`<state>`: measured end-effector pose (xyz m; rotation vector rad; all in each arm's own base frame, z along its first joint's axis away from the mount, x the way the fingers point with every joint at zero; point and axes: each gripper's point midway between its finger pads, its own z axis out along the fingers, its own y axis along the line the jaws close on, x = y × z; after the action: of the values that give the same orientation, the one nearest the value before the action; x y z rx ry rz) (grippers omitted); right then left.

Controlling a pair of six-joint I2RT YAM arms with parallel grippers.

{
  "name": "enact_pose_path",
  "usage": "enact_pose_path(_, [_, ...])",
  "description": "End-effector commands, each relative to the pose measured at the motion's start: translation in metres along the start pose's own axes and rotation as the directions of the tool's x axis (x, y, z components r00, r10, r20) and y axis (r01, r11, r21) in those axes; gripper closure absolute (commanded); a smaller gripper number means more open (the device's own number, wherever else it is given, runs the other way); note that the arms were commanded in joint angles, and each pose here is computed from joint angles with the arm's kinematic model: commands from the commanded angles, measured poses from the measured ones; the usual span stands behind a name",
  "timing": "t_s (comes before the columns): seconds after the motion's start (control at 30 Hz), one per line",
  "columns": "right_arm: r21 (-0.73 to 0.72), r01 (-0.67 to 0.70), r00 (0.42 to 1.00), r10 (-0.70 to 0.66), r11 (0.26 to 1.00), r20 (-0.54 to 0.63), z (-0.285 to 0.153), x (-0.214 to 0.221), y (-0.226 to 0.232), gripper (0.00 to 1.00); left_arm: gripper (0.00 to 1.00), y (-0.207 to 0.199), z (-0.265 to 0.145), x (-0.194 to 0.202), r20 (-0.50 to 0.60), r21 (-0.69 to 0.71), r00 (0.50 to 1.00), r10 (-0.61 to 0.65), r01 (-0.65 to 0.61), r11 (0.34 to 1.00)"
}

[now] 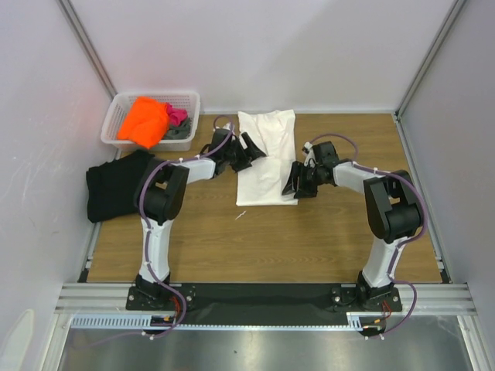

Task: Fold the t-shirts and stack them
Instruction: Fold the tshirt

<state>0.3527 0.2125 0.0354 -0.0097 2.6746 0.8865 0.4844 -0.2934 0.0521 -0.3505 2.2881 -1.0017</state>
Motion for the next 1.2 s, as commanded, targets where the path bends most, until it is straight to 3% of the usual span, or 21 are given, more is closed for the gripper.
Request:
enact_pose_path(0.0, [0.087,0.005,0.999,-0.001,0.996,-0.045,0.000,0.023,-0.021,0.40,0.16,0.008,0.007,-0.019,0.056,-0.001,0.998,-0.035,0.035,0.999])
enact_pose_path(0.2, [0.182,0.015,0.998,-0.005,0.983,-0.058,-0.007,0.030,-0.038,0.46,0.16,0.019,0.009,-0.014,0.044,-0.025,0.998,-0.033,0.034,0.999])
enact_pose_path(0.47, [0.184,0.019,0.998,-0.010,0.983,-0.054,-0.013,0.031,-0.034,0.46,0.16,0.014,0.001,-0.023,0.058,-0.016,0.998,0.027,-0.026,1.000])
enact_pose_path(0.57, [0.156,0.009,0.999,-0.003,0.988,-0.034,-0.020,0.019,-0.019,0.46,0.15,-0.006,-0.013,-0.034,0.076,0.021,0.992,0.101,-0.103,0.994])
enact_pose_path(0.73, [0.043,0.023,0.997,-0.027,0.999,0.079,-0.059,-0.032,0.038,0.40,0.14,-0.076,-0.064,-0.056,0.095,0.133,0.971,0.221,-0.233,0.963])
enact_pose_path(0.8, [0.005,0.037,0.990,-0.038,0.999,0.132,-0.076,-0.051,0.057,0.38,0.14,-0.086,-0.082,-0.063,0.115,0.104,0.957,0.266,-0.278,0.955])
enact_pose_path(0.97, [-0.009,-0.033,0.991,0.034,0.999,0.127,-0.085,-0.052,0.040,0.37,0.13,-0.059,-0.127,-0.032,0.006,-0.070,0.954,0.301,-0.299,0.952])
enact_pose_path(1.17, [-0.005,-0.126,0.991,0.126,0.992,0.036,-0.068,-0.016,0.003,0.38,0.16,0.006,-0.149,0.041,-0.185,-0.225,0.973,0.135,-0.176,0.958])
